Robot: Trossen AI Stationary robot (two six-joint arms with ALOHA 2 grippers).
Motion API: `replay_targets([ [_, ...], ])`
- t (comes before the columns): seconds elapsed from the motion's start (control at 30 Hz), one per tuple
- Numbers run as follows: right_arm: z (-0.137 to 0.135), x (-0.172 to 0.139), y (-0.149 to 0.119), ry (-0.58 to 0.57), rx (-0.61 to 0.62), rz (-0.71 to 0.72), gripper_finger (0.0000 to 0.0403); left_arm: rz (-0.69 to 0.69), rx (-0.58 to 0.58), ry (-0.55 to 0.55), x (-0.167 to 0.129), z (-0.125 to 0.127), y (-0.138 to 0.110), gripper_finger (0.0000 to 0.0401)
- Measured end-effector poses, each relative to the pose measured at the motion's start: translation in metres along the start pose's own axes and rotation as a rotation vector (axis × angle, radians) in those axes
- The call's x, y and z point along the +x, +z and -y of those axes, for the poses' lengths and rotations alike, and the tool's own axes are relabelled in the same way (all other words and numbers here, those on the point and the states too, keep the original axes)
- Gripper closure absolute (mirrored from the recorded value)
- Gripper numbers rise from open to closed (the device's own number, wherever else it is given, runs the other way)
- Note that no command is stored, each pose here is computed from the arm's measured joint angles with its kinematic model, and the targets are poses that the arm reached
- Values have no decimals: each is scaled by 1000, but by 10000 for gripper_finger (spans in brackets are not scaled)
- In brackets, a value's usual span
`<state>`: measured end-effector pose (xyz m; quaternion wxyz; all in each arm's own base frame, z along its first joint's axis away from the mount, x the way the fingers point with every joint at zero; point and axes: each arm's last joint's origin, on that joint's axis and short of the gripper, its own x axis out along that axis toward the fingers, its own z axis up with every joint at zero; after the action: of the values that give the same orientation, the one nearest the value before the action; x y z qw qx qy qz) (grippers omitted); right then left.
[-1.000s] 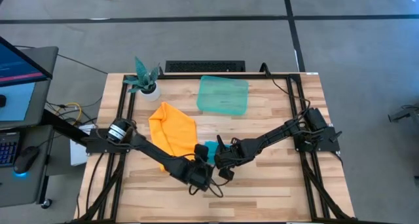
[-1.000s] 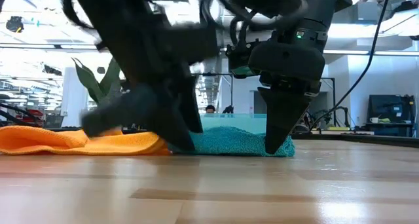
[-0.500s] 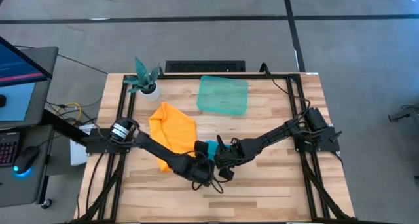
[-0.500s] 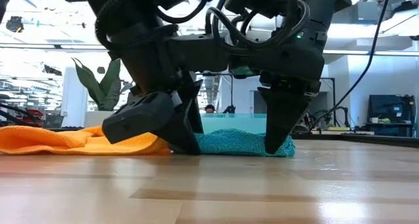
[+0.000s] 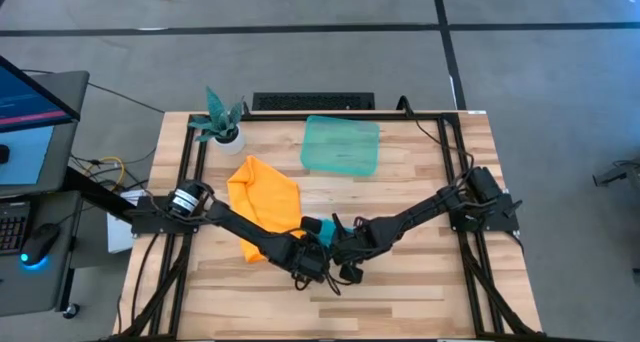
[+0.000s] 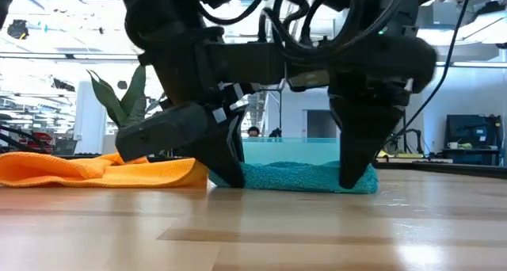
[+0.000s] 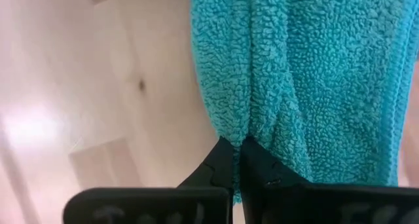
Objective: Roll microfiber towels into tight, uniform cylinder then place into a basket
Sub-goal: Roll the blue microfiber towel
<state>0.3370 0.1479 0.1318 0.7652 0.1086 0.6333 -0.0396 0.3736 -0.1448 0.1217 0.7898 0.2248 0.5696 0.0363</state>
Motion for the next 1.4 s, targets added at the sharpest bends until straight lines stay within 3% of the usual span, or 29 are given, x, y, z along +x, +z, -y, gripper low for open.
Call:
replay_targets([
  [0.27, -27, -7, -8, 96, -94, -14, 382, 54, 6, -136, -33, 22, 20, 380],
  [0.6, -72, -24, -21, 206, -281, 31, 383, 23, -238, -267, -56, 29, 31, 379],
  [0.8, -82, -29, -25, 236, -307, 28, 378, 26, -392, -329, -52, 19, 37, 378],
  [1.03, -85, -30, -26, 259, -315, 33, 382, 15, -488, -418, -36, -6, 41, 378],
  [1.4, -84, -29, -30, 191, -274, 39, 383, -14, -629, -522, -3, -33, 32, 378],
])
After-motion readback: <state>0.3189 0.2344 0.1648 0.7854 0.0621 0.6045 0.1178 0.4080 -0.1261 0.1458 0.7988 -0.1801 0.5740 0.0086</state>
